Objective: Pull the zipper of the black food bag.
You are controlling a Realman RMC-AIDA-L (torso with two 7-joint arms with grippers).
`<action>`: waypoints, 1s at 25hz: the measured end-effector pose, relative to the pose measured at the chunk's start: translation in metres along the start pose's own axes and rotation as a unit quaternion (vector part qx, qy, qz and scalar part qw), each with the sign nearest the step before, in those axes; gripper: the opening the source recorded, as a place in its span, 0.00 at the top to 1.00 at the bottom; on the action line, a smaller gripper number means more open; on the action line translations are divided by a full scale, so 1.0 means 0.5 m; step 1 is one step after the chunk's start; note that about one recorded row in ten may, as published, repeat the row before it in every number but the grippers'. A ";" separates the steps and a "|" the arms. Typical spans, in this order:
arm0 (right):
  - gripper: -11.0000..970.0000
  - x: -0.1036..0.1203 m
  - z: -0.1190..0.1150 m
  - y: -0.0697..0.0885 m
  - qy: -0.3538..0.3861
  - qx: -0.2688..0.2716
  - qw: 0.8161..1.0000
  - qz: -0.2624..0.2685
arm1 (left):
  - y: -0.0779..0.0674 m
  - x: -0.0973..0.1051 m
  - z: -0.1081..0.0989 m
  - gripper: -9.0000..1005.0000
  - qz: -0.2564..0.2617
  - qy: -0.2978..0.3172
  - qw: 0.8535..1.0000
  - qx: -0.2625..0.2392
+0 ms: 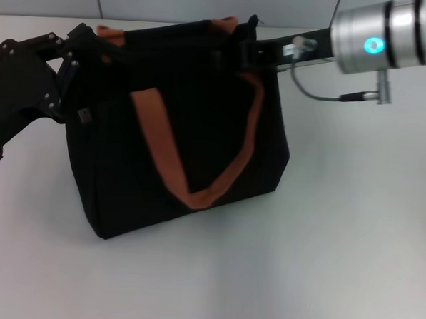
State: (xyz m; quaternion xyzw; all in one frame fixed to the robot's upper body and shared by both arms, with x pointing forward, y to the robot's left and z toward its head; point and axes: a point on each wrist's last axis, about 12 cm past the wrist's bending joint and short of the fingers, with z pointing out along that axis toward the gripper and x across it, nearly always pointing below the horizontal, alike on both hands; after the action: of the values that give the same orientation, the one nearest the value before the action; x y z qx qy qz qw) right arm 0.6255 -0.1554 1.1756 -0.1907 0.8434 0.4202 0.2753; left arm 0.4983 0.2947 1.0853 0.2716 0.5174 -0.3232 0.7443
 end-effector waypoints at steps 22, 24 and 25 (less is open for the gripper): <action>0.78 0.073 -0.155 -0.051 -0.261 -0.156 0.951 -0.059 | 0.000 0.001 -0.006 0.87 -0.004 -0.001 1.000 -0.010; 0.75 0.092 -0.170 -0.058 -0.293 -0.166 0.936 -0.098 | -0.002 0.003 -0.006 0.87 -0.008 -0.001 1.000 -0.011; 0.73 0.104 -0.177 -0.061 -0.306 -0.167 0.928 -0.128 | -0.003 0.004 -0.006 0.87 -0.010 -0.001 1.000 -0.012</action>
State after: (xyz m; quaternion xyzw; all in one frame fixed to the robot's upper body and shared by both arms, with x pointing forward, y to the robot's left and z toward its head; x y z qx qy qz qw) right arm 0.5751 -0.2497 1.1686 -0.2026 0.6041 0.5544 0.5355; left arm 0.4959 0.2956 1.0823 0.2574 0.5232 -0.3245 0.7448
